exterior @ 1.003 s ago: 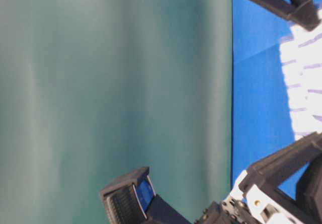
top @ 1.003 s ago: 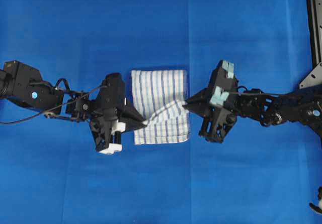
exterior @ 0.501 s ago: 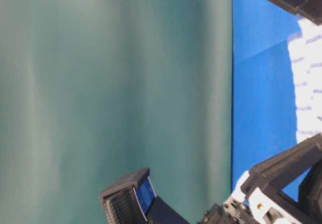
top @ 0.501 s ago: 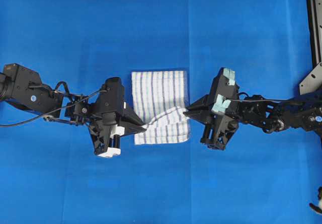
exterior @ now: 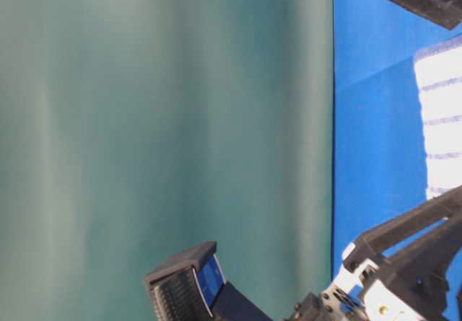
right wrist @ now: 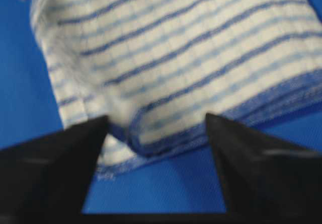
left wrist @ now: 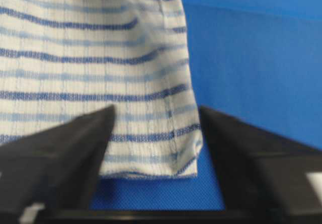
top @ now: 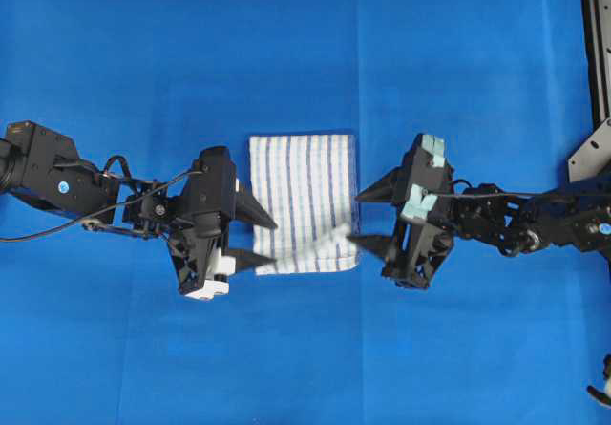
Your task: Fold the blue towel.
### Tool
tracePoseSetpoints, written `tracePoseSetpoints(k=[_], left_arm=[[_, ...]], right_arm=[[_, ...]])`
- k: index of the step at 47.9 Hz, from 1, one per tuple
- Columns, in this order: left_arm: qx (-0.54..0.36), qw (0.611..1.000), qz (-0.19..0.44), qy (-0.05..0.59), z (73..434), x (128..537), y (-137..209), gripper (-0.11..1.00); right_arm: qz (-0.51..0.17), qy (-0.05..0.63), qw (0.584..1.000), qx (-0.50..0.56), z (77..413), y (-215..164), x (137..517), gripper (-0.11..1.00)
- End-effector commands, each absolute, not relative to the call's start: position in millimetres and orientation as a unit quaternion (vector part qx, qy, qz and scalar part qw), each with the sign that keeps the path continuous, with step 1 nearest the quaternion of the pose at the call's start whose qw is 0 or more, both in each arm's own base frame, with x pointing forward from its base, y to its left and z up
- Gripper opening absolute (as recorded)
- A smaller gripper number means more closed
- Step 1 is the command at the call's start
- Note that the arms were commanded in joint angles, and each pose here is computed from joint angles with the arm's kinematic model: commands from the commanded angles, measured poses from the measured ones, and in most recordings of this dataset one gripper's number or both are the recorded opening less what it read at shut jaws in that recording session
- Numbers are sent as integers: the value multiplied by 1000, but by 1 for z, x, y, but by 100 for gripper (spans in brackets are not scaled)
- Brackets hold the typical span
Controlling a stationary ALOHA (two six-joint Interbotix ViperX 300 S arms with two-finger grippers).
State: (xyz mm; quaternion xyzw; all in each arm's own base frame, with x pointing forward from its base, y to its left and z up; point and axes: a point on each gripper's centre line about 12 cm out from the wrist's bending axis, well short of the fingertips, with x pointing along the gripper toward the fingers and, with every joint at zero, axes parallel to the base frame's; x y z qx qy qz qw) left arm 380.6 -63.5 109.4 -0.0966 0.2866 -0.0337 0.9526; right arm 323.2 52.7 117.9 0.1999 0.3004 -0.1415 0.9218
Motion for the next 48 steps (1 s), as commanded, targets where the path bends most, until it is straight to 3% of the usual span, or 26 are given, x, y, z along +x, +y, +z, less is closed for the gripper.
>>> tracePoseSetpoints(k=[1,4,6,14,33,48], left_arm=[[-99,957,-37,269,122,382,-65,71],[-98,958,-38,266,125,382,-65,86],[-98,958,-38,266,126,382,-64,89],[-96,959,-40,266,137,380,-64,81],[-75,963,-41,254,190,360,-52,80],[-42,974,-38,221,208,314,-35,79]], right_arm=[[-138,284,927,202,127,55,328,91],[-138,282,928,202,128,55,328,88],[-138,278,929,202,130,55,328,86],[-129,262,936,197,144,54,325,83],[-86,190,967,148,203,47,301,83],[-69,141,978,137,224,31,251,82]])
